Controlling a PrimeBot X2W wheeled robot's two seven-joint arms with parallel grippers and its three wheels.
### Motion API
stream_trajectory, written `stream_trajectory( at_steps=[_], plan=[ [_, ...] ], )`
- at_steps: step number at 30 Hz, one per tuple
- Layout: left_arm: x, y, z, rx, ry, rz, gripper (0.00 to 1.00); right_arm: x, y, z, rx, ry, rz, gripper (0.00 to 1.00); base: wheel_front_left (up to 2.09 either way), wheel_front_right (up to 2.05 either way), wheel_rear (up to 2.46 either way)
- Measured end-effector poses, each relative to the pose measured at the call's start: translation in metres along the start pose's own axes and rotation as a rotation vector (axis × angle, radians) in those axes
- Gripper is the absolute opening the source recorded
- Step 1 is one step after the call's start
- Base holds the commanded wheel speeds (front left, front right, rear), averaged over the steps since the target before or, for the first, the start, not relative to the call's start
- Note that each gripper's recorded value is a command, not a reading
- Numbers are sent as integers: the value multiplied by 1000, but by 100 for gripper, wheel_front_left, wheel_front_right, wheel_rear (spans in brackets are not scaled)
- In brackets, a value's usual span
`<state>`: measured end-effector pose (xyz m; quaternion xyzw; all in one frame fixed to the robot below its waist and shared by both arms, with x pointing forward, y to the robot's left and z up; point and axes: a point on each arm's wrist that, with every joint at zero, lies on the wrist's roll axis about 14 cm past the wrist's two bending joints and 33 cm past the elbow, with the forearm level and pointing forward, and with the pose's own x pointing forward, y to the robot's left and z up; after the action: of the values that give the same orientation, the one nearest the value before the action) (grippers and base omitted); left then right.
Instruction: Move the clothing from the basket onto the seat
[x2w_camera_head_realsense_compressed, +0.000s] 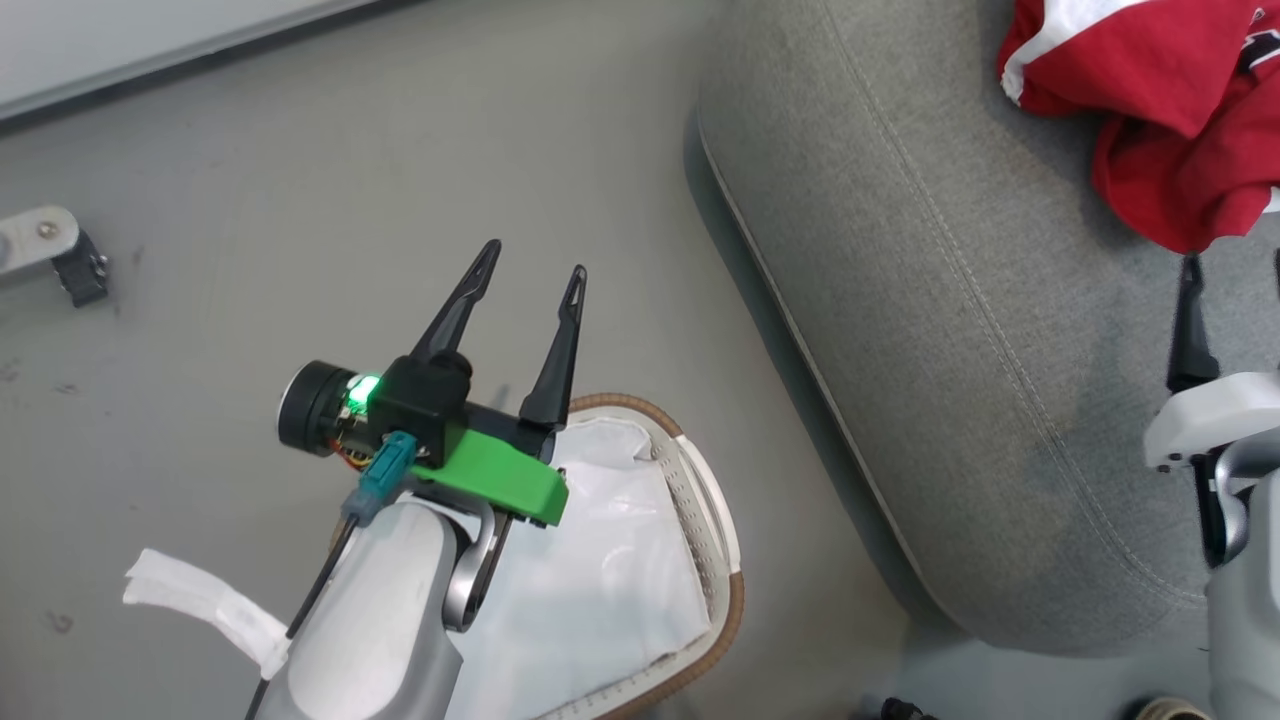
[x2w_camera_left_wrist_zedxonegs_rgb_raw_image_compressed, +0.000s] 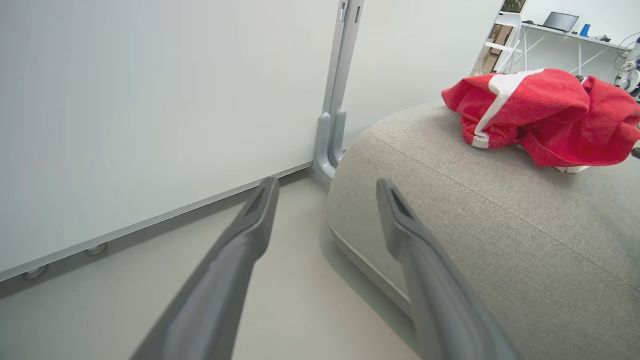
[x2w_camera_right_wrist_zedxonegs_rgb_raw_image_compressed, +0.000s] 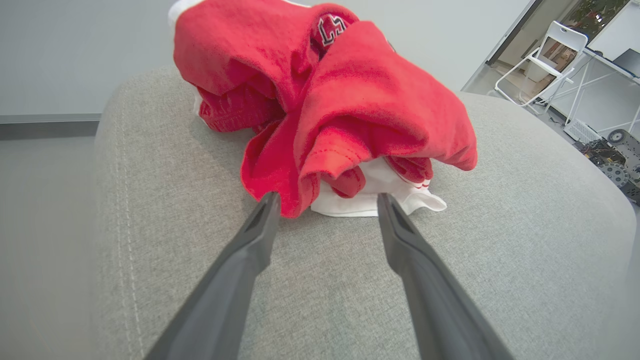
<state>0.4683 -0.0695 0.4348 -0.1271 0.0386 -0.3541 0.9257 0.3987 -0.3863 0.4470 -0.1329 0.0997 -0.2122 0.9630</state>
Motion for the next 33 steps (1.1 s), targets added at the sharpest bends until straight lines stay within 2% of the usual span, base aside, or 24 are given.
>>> stream_trajectory(
  at_steps=[5,14,24,33],
  plan=[
    [-16,17,18,12,-28,95,100,-4,33,32,82,-98,79,100,0,0,0],
    [-70,79,40,26,-59,355,100,-6,107,84,190,-234,262,100,0,0,0],
    [-151,123,49,42,-58,603,100,-24,161,98,233,-254,407,100,0,0,0],
    [-207,127,57,41,-75,708,100,-49,180,101,271,-251,475,100,0,0,0]
  ],
)
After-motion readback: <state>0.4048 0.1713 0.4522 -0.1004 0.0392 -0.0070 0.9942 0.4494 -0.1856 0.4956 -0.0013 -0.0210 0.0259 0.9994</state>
